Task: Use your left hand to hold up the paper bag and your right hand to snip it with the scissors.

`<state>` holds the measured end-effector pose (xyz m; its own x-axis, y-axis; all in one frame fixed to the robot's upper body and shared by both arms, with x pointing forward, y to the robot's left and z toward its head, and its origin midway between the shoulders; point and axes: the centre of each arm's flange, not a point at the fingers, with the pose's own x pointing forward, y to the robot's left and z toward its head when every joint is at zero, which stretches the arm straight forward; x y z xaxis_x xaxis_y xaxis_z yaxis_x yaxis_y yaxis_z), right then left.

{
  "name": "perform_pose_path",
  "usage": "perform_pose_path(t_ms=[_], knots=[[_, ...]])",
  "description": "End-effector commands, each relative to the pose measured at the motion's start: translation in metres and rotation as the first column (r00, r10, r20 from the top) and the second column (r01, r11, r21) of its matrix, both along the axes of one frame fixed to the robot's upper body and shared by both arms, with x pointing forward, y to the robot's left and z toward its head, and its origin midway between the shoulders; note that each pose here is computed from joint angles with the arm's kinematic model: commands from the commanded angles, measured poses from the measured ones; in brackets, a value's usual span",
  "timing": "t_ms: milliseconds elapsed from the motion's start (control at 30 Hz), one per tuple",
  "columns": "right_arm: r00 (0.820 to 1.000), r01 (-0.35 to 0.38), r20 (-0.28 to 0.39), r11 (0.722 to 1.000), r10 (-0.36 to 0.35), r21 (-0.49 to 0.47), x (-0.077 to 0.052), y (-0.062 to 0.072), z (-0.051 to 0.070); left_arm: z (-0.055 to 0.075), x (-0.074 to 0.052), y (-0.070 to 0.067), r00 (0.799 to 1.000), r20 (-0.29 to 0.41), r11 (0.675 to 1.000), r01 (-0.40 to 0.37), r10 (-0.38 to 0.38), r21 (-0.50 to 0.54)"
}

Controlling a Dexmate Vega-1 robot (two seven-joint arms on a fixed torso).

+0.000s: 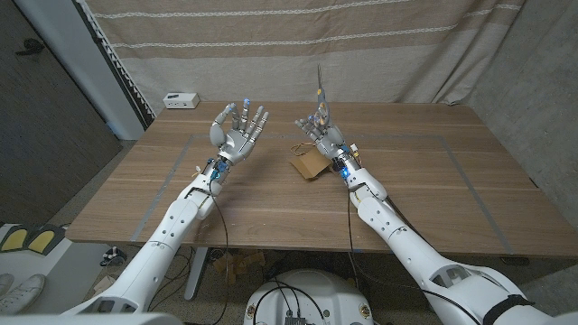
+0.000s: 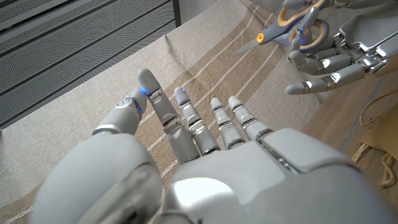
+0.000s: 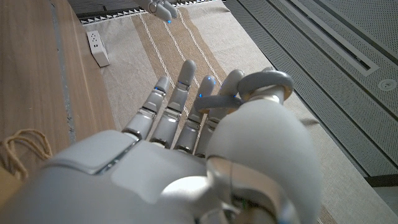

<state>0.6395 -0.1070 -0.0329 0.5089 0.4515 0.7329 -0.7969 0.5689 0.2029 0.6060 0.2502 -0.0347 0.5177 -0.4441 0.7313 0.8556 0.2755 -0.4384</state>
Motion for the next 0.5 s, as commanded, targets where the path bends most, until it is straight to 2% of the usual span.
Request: perform_pose_path(t_ms=[33,500], knots=[[0.999,-0.002,-0.041,0.999,0.004,0.046,0.0065,0.0029,-0.0048,0.0007,-0.0011,0.0035,1.000,0.006,1.000,-0.011,0.011,-0.006],[0.998,-0.002,-0.067,1.000,0.004,0.030,0.0091,0.0041,-0.0010,0.0008,-0.0009,0.0056,1.000,0.003,1.000,-0.018,0.018,-0.008]])
